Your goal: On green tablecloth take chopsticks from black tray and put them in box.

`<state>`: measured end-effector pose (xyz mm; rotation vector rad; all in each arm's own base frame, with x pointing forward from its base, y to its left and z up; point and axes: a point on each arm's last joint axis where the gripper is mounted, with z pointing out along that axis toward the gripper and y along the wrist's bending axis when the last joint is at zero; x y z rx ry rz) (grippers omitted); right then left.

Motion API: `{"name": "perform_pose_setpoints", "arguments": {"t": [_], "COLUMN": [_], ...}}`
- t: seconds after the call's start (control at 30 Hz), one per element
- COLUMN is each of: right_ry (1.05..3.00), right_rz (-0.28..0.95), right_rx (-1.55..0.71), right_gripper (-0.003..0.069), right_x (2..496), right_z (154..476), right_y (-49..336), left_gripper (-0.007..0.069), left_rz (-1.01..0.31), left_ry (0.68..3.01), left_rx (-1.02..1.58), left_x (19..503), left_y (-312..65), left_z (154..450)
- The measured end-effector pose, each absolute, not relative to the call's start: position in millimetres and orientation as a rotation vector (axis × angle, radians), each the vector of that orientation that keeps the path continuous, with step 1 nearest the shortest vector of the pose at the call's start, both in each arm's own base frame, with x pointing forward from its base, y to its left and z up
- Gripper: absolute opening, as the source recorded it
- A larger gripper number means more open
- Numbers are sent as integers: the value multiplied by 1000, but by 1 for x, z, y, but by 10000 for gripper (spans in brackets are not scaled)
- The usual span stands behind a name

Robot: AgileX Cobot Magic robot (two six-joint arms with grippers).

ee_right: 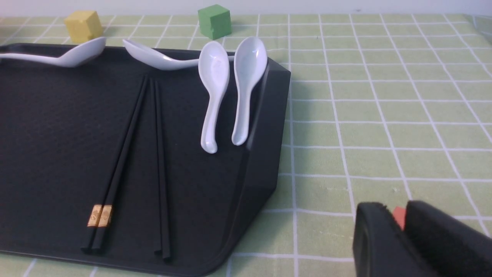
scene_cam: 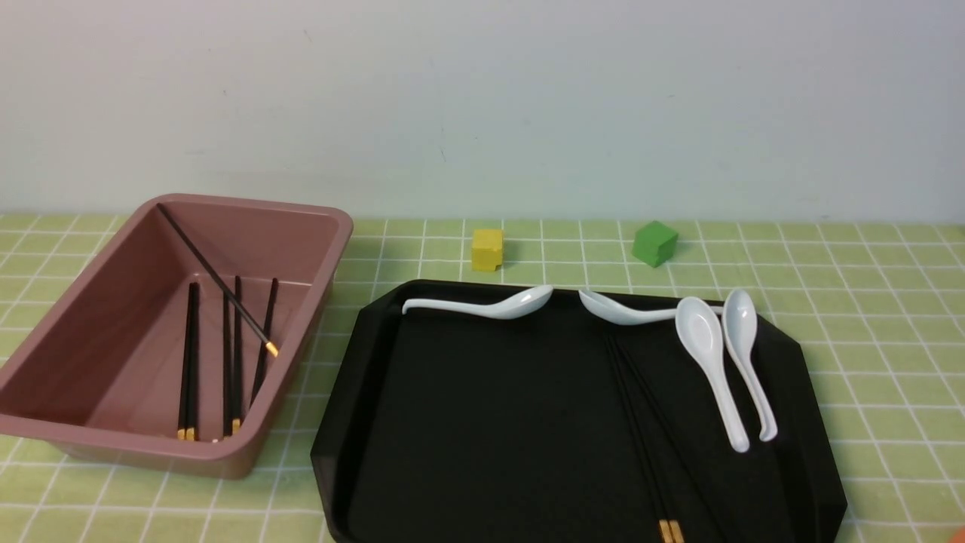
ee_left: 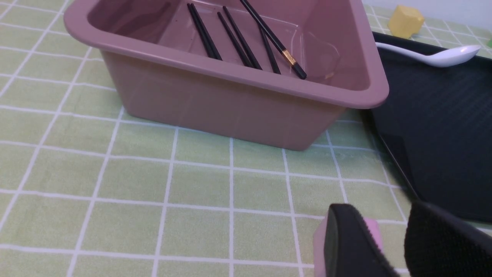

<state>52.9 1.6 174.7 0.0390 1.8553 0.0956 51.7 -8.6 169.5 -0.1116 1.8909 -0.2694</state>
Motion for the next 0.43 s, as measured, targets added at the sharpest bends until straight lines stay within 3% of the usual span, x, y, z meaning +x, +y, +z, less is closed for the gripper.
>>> {"name": "perform_pose_setpoints", "arguments": {"t": [0.43], "right_ry": [1855], "right_rz": [96], "right_rx": [39], "right_gripper": [150], "right_x": [53], "right_z": [175], "right_y": [2], "left_gripper": [238], "left_rz": [-269], "left_ry": [1891], "left_rx": [-112], "left_x": [52], "left_y": [-9], "left_z": [169]}}
